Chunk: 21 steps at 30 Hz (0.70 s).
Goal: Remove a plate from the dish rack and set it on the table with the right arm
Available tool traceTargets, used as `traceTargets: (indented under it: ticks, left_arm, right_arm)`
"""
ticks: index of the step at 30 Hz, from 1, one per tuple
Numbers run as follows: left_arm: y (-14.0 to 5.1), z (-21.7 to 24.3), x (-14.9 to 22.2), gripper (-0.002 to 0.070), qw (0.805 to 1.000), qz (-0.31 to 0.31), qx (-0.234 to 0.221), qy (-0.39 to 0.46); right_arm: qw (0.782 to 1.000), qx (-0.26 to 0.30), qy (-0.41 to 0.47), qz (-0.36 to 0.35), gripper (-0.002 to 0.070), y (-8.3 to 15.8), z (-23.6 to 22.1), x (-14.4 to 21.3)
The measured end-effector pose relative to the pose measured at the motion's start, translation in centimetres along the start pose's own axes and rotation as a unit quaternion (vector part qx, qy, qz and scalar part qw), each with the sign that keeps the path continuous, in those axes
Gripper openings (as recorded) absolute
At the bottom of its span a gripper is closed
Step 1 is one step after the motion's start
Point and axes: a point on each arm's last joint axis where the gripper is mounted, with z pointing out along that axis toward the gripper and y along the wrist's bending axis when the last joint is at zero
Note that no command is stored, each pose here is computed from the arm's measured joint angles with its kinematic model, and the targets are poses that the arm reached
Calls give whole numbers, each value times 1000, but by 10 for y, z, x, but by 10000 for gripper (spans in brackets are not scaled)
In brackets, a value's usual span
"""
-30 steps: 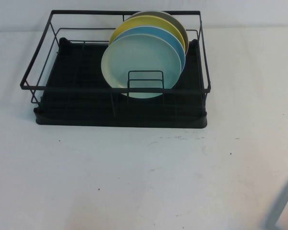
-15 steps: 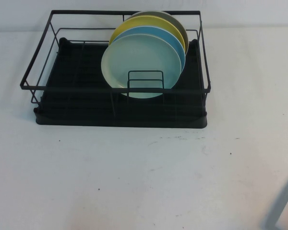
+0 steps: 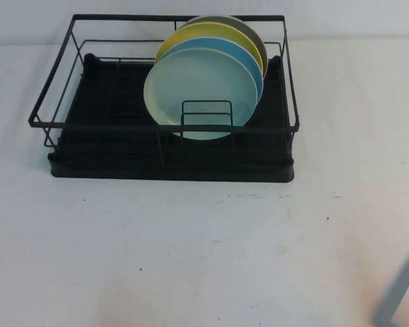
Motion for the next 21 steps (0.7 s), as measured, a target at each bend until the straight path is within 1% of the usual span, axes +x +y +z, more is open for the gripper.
traceTargets:
  ticks: [2,7,11,13,17,21]
  left_arm:
    - [0,0,0,-4,1000,0,0,0]
    - [0,0,0,-4,1000,0,0,0]
    - [0,0,0,-4,1000,0,0,0]
    - [0,0,0,-4,1000,0,0,0]
    - [0,0,0,-4,1000,0,0,0]
    - [0,0,0,-4,1000,0,0,0]
  right_arm:
    - [999,-6,-19,41,-18,1,0,-3]
    - [995,-11,-47,89,-18,1,0,-9]
    - [989,-16,-50,138,-18,2,0,-9]
    - [987,-18,-37,153,-18,3,0,-8]
    - [988,-11,38,146,-18,16,7,-16]
    - [987,-4,139,83,-18,35,23,-32]
